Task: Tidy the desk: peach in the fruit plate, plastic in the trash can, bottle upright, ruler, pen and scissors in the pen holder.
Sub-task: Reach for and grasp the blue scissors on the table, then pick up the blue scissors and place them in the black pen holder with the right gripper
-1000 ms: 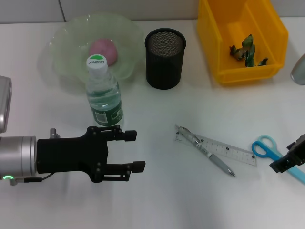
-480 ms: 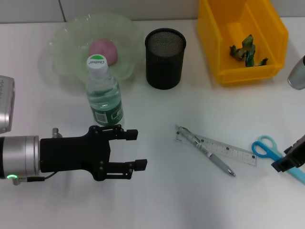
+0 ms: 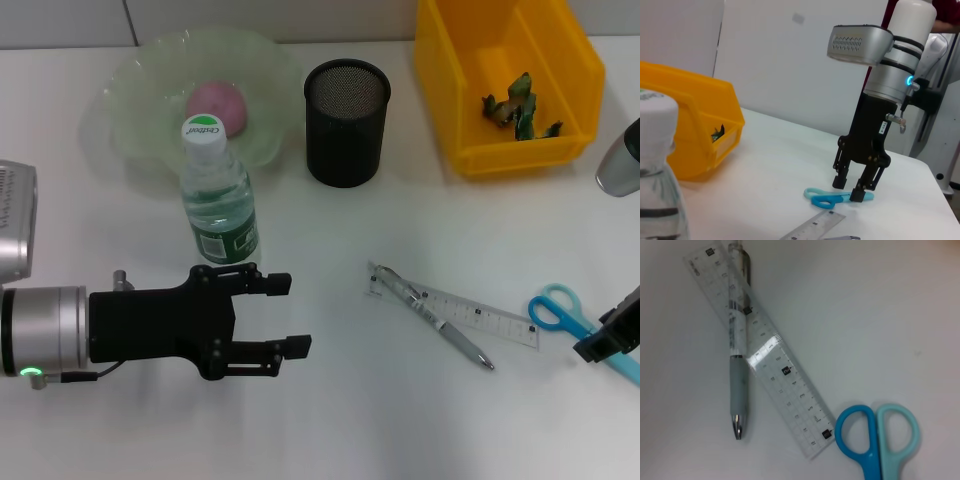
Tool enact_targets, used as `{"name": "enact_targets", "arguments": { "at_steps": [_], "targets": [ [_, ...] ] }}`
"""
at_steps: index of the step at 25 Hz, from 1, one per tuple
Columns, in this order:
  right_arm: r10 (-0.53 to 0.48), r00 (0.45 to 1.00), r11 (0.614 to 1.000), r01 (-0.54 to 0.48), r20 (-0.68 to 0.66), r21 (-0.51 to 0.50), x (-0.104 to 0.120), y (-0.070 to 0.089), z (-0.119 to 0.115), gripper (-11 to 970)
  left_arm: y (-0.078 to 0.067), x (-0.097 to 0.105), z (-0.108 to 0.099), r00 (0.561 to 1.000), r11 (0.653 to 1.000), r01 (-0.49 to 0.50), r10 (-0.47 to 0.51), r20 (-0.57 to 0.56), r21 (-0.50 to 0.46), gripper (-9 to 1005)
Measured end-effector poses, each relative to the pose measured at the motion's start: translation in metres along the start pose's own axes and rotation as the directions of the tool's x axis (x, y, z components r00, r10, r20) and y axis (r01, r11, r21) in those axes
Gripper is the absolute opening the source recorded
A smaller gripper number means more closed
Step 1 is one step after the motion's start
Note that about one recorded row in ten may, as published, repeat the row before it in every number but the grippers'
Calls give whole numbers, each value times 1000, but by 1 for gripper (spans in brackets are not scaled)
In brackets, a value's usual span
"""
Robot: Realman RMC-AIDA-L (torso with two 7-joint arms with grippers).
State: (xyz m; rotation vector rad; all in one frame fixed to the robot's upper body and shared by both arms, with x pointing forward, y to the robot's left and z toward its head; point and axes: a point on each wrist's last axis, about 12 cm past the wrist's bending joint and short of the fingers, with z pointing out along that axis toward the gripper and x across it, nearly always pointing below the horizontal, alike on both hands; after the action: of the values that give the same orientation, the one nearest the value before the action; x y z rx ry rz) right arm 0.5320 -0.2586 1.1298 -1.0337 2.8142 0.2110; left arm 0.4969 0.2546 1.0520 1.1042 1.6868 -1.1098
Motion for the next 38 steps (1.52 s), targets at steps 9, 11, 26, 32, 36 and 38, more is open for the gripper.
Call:
{"name": "enact_targets", "arguments": {
  "at_steps": [9, 11, 26, 32, 36, 38],
  "targets": [
    [-14, 1000, 1000, 14, -3, 2, -3, 2, 3, 431, 0, 0, 1, 1000, 1000, -2, 2, -2, 0, 786],
    [-16, 1000, 1000, 16, -3, 2, -4, 2, 2, 381, 0, 0, 1, 1000, 1000, -2, 2, -2, 0, 786],
    [-28, 999, 999, 28, -16, 24, -5, 1, 6, 352, 0, 1, 2, 1000, 1000, -2, 2, -2, -2, 786],
    [-30, 999, 999, 31, -21, 20, -5, 2, 8, 330, -1, 1, 2, 1000, 1000, 0, 0, 0, -2, 786],
    [-32, 999, 999, 33, -19, 22, -6, 2, 9, 315, -1, 2, 2, 1000, 1000, -1, 1, 0, -2, 786],
    [-33, 999, 999, 34, -14, 23, -6, 3, 9, 282, -1, 2, 2, 1000, 1000, -1, 1, 0, -3, 786]
  ]
}}
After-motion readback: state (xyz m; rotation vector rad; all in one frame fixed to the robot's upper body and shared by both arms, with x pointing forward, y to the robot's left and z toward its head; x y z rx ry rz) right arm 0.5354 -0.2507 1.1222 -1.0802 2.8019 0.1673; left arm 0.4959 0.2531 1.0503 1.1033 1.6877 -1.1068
